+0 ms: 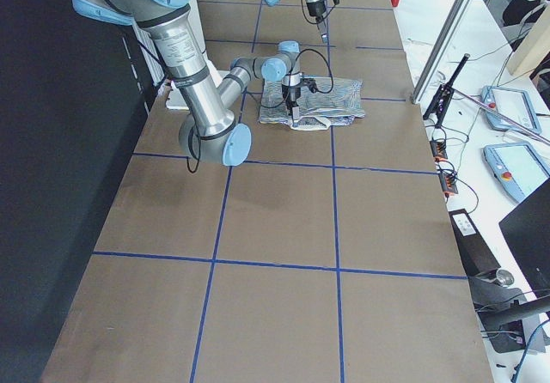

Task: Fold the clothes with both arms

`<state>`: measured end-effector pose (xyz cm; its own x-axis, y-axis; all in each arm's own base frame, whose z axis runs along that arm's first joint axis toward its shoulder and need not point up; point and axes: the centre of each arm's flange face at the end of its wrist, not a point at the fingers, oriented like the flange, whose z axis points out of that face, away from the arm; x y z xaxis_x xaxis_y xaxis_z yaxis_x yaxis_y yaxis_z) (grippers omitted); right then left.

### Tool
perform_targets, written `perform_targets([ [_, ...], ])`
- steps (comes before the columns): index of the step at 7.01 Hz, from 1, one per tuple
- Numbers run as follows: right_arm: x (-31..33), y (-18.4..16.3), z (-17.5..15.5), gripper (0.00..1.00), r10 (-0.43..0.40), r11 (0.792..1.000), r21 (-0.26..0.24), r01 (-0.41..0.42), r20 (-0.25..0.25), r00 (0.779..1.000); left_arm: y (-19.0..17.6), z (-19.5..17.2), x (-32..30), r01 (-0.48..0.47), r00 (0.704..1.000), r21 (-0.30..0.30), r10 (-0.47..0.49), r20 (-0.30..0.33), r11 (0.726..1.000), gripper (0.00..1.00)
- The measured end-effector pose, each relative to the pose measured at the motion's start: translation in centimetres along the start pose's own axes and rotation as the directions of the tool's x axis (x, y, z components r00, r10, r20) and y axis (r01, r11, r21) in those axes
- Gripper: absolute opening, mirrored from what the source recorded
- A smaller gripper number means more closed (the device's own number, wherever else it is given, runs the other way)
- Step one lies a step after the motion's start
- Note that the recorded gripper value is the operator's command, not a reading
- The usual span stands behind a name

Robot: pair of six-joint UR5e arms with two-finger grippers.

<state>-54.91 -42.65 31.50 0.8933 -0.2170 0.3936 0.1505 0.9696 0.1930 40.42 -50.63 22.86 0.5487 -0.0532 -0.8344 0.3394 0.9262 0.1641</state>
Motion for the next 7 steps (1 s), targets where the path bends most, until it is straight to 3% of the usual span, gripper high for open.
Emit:
perform_targets([
  [4,7.2,-0.3,1.2,1.0,-0.021,1.0,0.006,0.021,-0.033,0.999,0.0,-0.1,0.0,0.001,1.0,0.0,-0.001,-0.001,1.0,1.0],
  [7,6.6,-4.8,-2.4,1.0,-0.037,0.998,0.059,0.037,-0.002,0.999,0.0,-0.1,0.0,0.001,1.0,0.0,-0.001,-0.002,1.0,1.0],
])
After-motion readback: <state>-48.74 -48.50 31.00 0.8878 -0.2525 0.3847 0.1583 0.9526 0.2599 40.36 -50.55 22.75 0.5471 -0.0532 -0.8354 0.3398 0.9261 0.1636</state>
